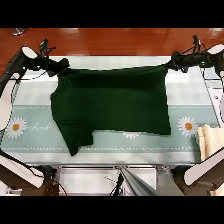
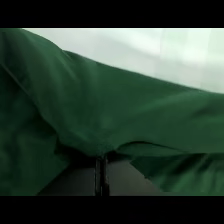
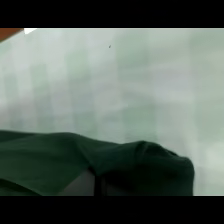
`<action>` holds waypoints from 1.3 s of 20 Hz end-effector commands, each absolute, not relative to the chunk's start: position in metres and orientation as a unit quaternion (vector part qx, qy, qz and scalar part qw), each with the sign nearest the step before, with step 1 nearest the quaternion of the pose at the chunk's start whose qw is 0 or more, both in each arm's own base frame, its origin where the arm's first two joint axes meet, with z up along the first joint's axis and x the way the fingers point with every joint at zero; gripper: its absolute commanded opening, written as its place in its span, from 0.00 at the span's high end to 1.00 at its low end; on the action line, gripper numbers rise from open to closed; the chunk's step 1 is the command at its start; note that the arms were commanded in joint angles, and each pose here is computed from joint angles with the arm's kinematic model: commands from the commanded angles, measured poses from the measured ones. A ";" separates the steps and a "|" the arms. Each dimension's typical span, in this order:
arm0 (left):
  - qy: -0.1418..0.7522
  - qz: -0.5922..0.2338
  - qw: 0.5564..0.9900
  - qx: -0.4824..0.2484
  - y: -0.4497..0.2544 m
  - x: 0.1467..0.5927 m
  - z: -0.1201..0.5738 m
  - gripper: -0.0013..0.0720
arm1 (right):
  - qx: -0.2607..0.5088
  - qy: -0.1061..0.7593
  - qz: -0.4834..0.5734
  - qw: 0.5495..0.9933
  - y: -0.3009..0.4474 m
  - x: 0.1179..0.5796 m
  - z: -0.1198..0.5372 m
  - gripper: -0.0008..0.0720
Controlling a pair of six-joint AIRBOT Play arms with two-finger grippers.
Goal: Fold the shirts.
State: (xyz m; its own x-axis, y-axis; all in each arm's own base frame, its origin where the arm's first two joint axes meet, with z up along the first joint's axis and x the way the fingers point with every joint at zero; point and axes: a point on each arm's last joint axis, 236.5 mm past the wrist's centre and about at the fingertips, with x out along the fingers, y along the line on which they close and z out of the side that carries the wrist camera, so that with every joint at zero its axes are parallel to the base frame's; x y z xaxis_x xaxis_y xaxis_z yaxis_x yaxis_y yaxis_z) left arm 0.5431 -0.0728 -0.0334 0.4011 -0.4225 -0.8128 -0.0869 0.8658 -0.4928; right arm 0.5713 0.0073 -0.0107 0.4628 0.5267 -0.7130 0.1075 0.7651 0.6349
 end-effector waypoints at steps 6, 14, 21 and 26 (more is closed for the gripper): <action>0.676 -0.140 0.711 -0.131 -0.056 0.465 -0.062 0.95 | 0.210 0.665 0.129 0.705 -0.006 0.482 -0.064 0.95; 0.728 -0.151 0.660 -0.109 -0.065 0.433 -0.074 0.02 | 0.212 0.682 0.099 0.693 0.009 0.483 -0.084 0.13; 0.744 -0.165 0.624 -0.171 -0.029 0.368 -0.039 0.02 | 0.200 0.679 -0.007 0.706 -0.074 0.421 -0.035 0.14; 0.667 -0.079 0.676 -0.304 0.000 0.287 -0.079 0.02 | 0.236 0.615 -0.006 0.753 -0.039 0.338 -0.048 0.14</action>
